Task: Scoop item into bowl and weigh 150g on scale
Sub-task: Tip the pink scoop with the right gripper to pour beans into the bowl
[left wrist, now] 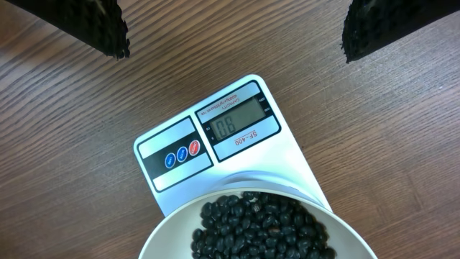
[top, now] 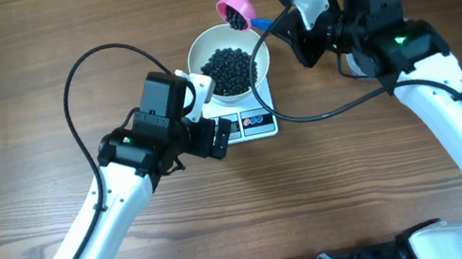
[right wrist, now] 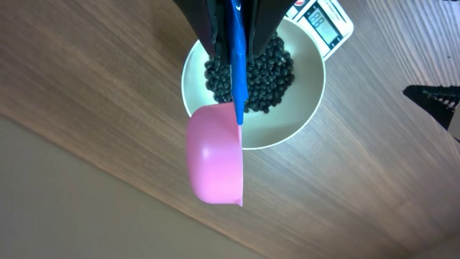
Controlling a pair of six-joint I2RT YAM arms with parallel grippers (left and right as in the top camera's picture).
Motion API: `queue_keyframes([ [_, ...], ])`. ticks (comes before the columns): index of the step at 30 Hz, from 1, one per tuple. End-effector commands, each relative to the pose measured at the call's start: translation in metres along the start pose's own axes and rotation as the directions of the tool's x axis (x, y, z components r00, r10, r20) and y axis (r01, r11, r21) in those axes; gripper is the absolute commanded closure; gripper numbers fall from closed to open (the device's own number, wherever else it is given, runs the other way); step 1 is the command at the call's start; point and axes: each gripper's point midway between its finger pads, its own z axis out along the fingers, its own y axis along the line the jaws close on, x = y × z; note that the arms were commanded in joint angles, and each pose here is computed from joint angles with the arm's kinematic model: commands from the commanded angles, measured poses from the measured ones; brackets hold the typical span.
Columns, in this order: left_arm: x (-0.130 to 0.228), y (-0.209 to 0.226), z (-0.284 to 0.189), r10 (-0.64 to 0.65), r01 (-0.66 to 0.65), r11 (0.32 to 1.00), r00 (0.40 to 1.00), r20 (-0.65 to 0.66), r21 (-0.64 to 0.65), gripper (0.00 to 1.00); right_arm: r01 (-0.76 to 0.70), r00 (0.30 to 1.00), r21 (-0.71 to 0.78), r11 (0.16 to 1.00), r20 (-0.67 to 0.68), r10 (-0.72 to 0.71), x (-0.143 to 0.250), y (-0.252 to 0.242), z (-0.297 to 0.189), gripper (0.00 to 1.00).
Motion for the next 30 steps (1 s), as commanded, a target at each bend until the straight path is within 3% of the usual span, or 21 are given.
queue_keyframes([
  [1, -0.008, -0.001, -0.006, 0.008, -0.008, 1.000, 1.000, 0.027, 0.010, 0.00, 0.068, 0.998, 0.014, 0.998, 0.011, -0.069, -0.006, 0.003, -0.007, 0.96],
  [12, -0.008, -0.001, -0.006, 0.008, -0.008, 1.000, 1.000, 0.027, 0.010, 0.00, 0.141, 0.990, 0.012, 0.990, -0.012, -0.141, -0.002, 0.007, -0.005, 0.96],
  [21, -0.008, -0.001, -0.006, 0.008, -0.008, 1.000, 1.000, 0.027, 0.010, 0.00, 0.262, 0.962, 0.115, 0.958, -0.106, -0.250, 0.006, 0.004, 0.002, 0.96],
  [30, -0.008, -0.001, -0.006, 0.008, -0.008, 1.000, 1.000, 0.027, 0.010, 0.00, 0.263, 0.962, 0.110, 0.958, -0.102, -0.253, 0.004, 0.007, 0.003, 0.96],
])
